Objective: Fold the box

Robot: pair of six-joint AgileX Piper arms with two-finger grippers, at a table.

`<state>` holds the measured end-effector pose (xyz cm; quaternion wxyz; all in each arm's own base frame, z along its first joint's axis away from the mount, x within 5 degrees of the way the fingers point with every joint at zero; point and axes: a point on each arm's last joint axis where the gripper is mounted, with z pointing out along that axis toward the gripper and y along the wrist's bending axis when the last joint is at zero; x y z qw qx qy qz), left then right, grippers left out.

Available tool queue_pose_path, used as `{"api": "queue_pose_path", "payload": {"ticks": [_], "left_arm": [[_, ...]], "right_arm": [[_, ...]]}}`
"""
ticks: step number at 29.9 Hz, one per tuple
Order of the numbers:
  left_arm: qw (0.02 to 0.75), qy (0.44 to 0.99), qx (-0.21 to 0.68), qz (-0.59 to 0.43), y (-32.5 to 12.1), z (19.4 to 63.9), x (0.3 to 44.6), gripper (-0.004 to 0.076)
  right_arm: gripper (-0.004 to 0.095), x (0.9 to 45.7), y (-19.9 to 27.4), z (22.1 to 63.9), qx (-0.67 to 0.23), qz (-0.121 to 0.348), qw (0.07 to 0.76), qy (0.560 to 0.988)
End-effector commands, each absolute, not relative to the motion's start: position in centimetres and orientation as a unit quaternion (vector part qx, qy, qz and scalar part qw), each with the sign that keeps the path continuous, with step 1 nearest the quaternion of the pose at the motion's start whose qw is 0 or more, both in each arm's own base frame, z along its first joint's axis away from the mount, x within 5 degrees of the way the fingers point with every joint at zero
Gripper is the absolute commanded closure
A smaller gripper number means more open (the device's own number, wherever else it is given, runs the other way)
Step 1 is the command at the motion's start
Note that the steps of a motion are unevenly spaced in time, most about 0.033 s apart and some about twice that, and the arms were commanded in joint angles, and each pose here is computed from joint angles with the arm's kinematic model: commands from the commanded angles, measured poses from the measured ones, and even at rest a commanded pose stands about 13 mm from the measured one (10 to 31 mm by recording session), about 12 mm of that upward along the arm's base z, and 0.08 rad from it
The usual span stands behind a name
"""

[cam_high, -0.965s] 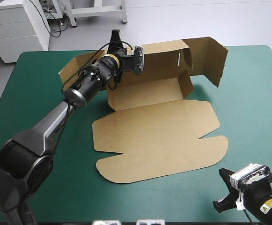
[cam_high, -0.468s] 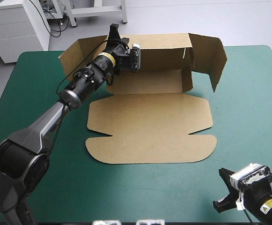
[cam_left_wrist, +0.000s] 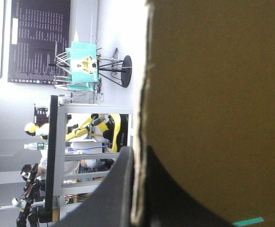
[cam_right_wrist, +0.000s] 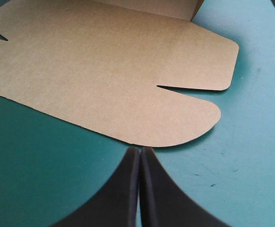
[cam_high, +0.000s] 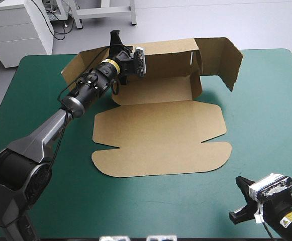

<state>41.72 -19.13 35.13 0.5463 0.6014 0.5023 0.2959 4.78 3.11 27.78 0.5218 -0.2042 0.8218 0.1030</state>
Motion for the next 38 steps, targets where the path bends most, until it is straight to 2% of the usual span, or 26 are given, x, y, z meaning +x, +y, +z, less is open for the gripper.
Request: {"api": "queue_pose_path", "payload": {"ticks": [1, 6, 17, 22, 25, 29, 38], "left_arm": [[0.603, 0.467, 0.575, 0.294, -19.0, 38.2, 40.0, 0.0731], [0.597, 0.466, 0.588, 0.282, -19.1, 36.1, 39.9, 0.0731], [0.599, 0.466, 0.588, 0.280, -19.2, 35.9, 39.8, 0.0731], [0.599, 0.466, 0.588, 0.279, -19.2, 35.9, 39.8, 0.0731], [0.599, 0.466, 0.588, 0.279, -19.2, 35.9, 39.8, 0.0731], [0.601, 0.468, 0.586, 0.277, -19.2, 35.9, 39.8, 0.0731], [0.603, 0.471, 0.583, 0.273, -19.2, 36.0, 39.8, 0.0731]], "right_arm": [[0.0927, 5.1, 3.1, 29.2, -0.191, 0.104, 0.560, 0.799], [0.0927, 5.1, 3.1, 29.2, -0.191, 0.105, 0.560, 0.799], [0.0927, 5.2, 3.0, 29.4, -0.185, 0.105, 0.568, 0.795], [0.0927, 5.7, 2.8, 30.6, -0.133, 0.122, 0.621, 0.763], [0.0927, 6.2, 2.6, 32.1, -0.116, 0.117, 0.652, 0.740], [0.0927, 7.7, 2.9, 34.9, -0.140, 0.099, 0.648, 0.742], [0.0927, 15.1, 3.9, 43.8, -0.166, 0.073, 0.654, 0.735]]}}
